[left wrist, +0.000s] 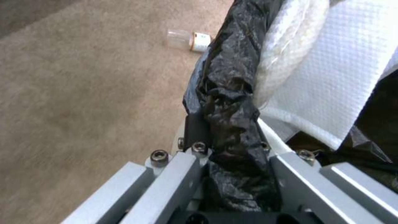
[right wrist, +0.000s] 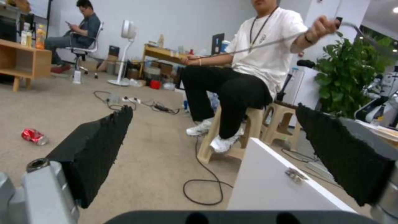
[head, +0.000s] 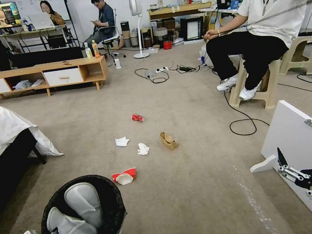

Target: Pick up the trash bin and place the garbage on the floor into it.

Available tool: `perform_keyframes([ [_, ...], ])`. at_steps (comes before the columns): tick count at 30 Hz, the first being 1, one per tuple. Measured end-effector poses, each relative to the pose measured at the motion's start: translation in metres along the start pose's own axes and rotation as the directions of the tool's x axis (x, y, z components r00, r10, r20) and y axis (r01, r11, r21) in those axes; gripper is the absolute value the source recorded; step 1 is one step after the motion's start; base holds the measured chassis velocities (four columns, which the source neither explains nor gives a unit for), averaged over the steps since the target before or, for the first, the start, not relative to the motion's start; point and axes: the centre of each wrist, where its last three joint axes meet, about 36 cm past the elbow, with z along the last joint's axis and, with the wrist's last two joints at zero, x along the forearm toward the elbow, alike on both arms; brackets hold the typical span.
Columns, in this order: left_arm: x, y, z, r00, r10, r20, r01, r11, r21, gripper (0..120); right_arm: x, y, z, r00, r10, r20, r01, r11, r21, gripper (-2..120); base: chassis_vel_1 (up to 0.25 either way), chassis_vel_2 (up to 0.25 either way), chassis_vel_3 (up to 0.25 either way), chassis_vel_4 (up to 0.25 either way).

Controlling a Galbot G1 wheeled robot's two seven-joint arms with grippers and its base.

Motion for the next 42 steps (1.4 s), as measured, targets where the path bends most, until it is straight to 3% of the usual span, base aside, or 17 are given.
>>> perform_keyframes([
  [23, 0.0007, -0.0013, 0.0022, 1.000, -0.001, -0.002, 0.001, 1.000, 0.003, 3, -0.0023, 0.0000, 0.0027, 1.000, -0.001, 0.009, 0.001, 1.000, 0.000, 100, -0.121, 0.120, 0.122, -0.120],
  [42, 0.0093, -0.0011, 0.0026, 1.000, 0.006, 0.000, -0.006, 1.000, 0.000, 3, 0.0004, -0.0001, 0.0017, 1.000, -0.014, 0.016, 0.014, 1.000, 0.005, 100, -0.010, 0.011, 0.013, -0.004],
])
